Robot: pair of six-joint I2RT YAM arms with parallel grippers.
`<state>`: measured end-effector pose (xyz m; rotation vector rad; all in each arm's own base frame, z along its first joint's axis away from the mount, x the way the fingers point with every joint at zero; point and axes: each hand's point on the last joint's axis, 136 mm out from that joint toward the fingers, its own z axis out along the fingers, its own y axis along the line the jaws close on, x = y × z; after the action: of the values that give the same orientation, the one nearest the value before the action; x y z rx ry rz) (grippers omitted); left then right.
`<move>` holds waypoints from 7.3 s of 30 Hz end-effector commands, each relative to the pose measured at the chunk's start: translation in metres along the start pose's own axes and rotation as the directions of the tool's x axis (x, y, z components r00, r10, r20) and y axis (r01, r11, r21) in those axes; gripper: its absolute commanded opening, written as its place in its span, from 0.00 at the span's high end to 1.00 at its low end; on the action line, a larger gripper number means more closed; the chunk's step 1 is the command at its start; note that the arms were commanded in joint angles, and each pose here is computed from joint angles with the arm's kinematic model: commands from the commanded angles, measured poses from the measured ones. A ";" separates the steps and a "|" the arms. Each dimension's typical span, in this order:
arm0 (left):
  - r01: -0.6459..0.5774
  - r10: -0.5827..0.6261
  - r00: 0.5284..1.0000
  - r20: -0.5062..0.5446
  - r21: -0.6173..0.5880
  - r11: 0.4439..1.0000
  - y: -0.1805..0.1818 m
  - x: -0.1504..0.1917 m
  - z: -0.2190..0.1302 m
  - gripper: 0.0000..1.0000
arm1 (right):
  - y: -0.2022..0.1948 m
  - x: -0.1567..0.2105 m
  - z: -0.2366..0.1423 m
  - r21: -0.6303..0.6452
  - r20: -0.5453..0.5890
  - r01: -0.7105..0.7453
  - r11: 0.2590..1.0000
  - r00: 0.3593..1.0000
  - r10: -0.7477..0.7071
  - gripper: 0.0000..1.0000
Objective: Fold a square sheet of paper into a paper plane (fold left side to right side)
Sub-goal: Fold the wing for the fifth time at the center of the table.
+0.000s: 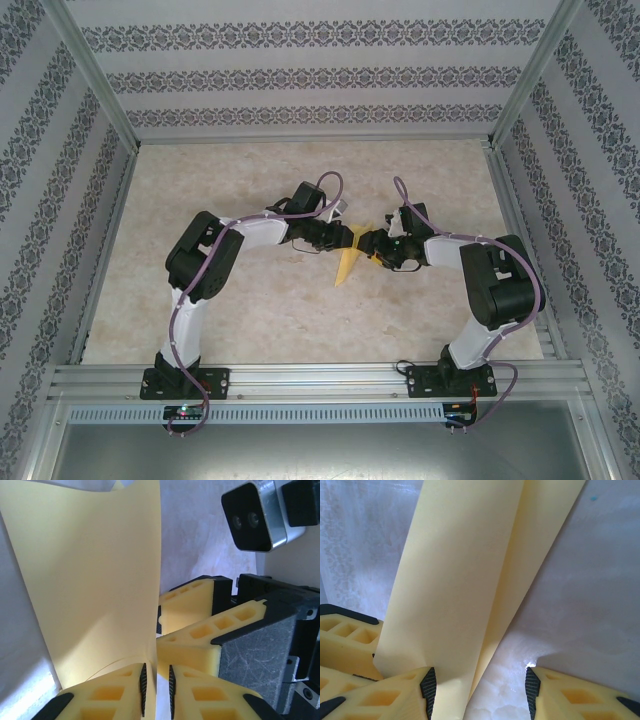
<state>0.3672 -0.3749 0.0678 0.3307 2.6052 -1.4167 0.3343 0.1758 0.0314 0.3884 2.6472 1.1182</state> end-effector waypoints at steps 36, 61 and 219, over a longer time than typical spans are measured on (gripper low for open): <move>-0.007 0.007 1.000 0.027 0.001 1.000 0.005 -0.013 -0.004 1.00 | 0.023 -0.077 -0.003 -0.146 0.145 -0.053 0.988 0.987 0.074 0.33; -0.015 0.015 1.000 0.004 -0.041 0.999 0.019 -0.010 -0.007 1.00 | -0.015 -0.058 0.019 0.119 0.024 -0.045 0.992 0.999 0.042 0.33; -0.079 0.076 0.996 -0.056 -0.057 0.995 0.030 -0.024 -0.009 0.99 | -0.023 -0.046 0.029 0.215 -0.046 0.010 0.977 0.999 0.000 0.49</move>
<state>0.3883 -0.3550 0.0330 0.4228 2.6949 -1.3317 0.3944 0.1701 0.0269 0.3900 2.7352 0.9483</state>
